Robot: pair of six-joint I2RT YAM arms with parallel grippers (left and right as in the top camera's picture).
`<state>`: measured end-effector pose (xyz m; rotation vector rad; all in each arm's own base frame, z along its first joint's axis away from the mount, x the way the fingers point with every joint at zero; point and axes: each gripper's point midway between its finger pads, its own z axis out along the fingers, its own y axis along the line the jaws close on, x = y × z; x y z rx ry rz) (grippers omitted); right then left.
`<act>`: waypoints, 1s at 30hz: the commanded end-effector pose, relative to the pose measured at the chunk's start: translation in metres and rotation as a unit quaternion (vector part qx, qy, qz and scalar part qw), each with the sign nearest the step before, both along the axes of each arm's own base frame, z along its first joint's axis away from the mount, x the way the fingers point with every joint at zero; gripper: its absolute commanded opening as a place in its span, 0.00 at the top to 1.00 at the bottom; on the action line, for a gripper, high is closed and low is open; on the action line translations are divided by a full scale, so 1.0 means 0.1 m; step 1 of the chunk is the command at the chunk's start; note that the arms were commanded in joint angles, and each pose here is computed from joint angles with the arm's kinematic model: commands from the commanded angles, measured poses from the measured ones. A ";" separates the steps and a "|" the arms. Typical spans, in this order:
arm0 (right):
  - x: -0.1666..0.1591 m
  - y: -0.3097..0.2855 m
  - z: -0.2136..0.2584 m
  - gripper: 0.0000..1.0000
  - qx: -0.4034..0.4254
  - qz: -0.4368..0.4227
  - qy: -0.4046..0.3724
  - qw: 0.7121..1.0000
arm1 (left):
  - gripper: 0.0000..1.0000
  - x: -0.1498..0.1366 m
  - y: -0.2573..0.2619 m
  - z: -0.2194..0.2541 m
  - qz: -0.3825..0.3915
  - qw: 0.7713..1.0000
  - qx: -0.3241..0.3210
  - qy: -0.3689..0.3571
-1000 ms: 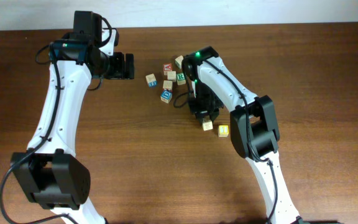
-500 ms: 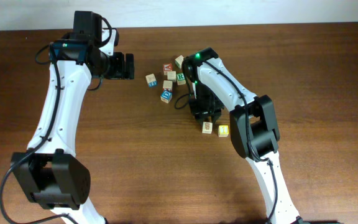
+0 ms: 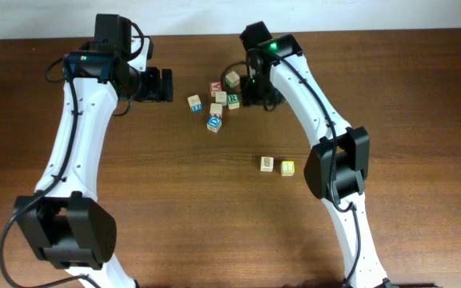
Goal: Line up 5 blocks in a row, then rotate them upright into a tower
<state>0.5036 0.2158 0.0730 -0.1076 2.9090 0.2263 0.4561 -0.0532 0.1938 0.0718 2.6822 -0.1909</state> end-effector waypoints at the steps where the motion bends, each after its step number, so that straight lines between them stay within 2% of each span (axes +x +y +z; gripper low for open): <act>1: 0.16 0.27 0.01 0.50 0.027 0.000 -0.046 0.999 | 0.01 0.04 0.03 0.08 0.009 1.000 0.002 -0.011; 5: 0.29 0.43 -0.21 0.50 0.036 0.016 -0.075 0.996 | 0.01 0.04 0.03 0.08 0.009 1.000 0.002 -0.011; 15: 0.28 0.36 -0.53 0.50 0.012 0.031 -0.079 0.996 | 0.01 0.04 0.04 0.08 0.009 1.000 0.002 -0.011; 17: 0.28 0.34 -0.54 0.50 0.007 0.030 -0.077 0.997 | 0.01 0.04 0.03 0.08 0.009 1.000 0.002 -0.011; 20: 0.26 0.32 -0.55 0.57 0.005 0.029 -0.072 0.997 | 0.01 0.04 0.03 0.08 0.008 1.000 0.001 -0.011; 30: 0.15 0.20 -0.61 0.58 -0.025 0.026 -0.049 0.998 | 0.01 0.04 0.03 0.08 0.009 1.000 0.002 -0.011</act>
